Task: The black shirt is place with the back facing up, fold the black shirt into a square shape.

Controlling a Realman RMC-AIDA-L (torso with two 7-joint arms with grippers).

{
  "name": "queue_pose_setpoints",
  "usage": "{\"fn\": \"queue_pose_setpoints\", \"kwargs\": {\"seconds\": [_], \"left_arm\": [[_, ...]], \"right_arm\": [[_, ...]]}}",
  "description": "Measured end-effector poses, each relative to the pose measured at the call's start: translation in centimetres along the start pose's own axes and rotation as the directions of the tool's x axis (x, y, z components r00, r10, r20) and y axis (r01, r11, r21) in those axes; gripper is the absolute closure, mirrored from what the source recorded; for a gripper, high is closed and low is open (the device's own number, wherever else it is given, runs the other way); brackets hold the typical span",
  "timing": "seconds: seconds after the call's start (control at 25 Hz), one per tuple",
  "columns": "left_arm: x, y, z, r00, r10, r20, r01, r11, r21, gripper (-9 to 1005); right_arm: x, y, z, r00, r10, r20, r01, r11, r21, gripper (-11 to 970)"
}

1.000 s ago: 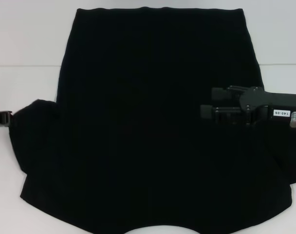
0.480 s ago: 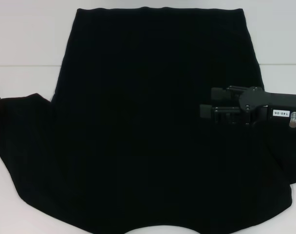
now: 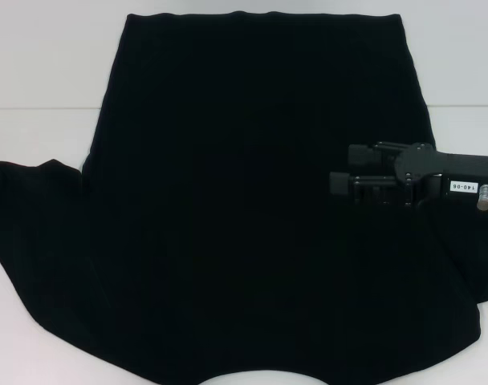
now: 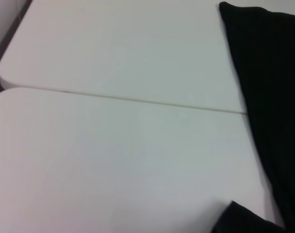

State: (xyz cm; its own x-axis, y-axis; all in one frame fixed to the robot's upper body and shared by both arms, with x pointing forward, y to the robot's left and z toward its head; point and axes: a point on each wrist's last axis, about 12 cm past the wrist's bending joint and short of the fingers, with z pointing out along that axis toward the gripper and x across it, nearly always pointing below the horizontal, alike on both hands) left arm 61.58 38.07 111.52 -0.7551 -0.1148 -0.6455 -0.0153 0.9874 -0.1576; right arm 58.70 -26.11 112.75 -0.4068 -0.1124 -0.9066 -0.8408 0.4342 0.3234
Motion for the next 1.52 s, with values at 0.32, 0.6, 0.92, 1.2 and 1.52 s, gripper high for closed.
{"fn": "queue_pose_setpoints", "kwargs": {"seconds": [0.32, 0.6, 0.92, 1.2, 1.52], "left_arm": [[0.1, -1.3, -0.9, 0.997, 0.023, -0.068, -0.016, 0.994, 0.107, 980], [-0.6, -4.7, -2.3, 0.997, 0.065, -0.029, -0.052, 0.946, 0.321, 980], [-0.1, -10.5, -1.2, 0.996, 0.088, 0.007, -0.079, 0.853, 0.515, 980], [1.3, -12.8, 0.0, 0.995, 0.099, -0.012, -0.072, 0.799, 0.597, 957], [0.9, -10.9, -0.7, 0.990, 0.131, 0.044, -0.133, 0.814, 0.566, 753]], "right_arm": [[0.0, 0.1, -0.1, 1.000, 0.001, 0.000, -0.001, 1.000, -0.004, 69], [0.2, 0.1, -0.2, 1.000, 0.001, -0.001, -0.001, 1.000, -0.002, 70], [0.5, 0.2, -0.3, 1.000, 0.008, 0.001, -0.008, 1.000, 0.000, 71], [0.4, 0.0, -0.7, 1.000, 0.015, 0.013, -0.015, 1.000, 0.011, 72], [-0.1, -0.7, -2.5, 0.997, 0.048, 0.067, -0.052, 0.997, 0.052, 73]]}}
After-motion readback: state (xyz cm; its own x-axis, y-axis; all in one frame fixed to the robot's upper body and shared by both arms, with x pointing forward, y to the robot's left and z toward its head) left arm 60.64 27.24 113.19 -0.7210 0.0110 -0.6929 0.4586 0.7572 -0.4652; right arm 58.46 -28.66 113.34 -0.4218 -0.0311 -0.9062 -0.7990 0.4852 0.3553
